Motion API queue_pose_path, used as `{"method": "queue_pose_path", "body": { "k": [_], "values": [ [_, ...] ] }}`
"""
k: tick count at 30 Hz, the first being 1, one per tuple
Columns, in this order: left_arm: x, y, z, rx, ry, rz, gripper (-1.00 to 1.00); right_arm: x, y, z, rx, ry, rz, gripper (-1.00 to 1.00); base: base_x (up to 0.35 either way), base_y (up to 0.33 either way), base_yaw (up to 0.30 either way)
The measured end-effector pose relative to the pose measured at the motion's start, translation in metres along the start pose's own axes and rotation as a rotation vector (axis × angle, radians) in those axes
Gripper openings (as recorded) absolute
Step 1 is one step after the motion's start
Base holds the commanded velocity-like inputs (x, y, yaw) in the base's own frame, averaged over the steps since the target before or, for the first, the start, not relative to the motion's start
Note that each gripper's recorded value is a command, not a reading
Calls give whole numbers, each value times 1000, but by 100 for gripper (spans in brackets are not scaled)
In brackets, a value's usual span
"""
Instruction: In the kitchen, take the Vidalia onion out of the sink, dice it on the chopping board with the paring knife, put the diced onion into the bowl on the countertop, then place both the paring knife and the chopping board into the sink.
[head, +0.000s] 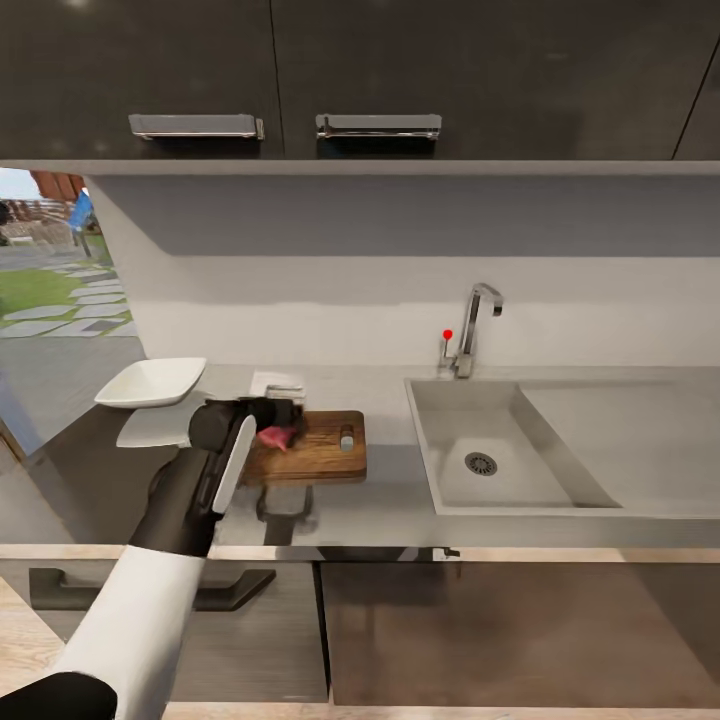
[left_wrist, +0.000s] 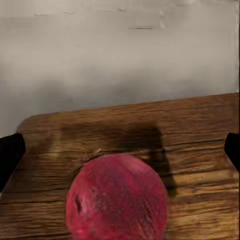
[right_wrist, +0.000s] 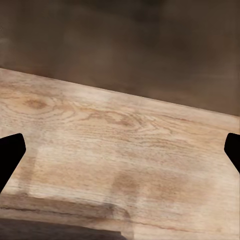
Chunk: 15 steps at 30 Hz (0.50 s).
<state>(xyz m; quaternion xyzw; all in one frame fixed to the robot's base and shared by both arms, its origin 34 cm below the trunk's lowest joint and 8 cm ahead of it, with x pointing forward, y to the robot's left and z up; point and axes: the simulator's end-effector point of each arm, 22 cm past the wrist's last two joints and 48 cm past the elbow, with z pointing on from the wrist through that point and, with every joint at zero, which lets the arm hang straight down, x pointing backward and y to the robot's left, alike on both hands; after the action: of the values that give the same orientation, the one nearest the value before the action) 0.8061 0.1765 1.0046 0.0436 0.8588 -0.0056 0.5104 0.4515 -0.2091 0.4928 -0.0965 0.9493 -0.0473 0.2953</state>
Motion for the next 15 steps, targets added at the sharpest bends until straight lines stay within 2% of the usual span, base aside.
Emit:
{"method": "queue_pose_path", "body": {
  "k": [1,3,8,15],
  "values": [
    [-22,7,-14,-10,-61,-1,100,0,0,0,0,0,0,100,0,0,0],
    [-45,16,-32,-22,-132,-1,100,0,0,0,0,0,0,100,0,0,0],
    [-58,23,-43,-32,-173,-2,100,0,0,0,0,0,0,100,0,0,0],
    [-60,25,-44,-36,-179,-2,100,0,0,0,0,1,0,100,-57,0,0]
  ]
}}
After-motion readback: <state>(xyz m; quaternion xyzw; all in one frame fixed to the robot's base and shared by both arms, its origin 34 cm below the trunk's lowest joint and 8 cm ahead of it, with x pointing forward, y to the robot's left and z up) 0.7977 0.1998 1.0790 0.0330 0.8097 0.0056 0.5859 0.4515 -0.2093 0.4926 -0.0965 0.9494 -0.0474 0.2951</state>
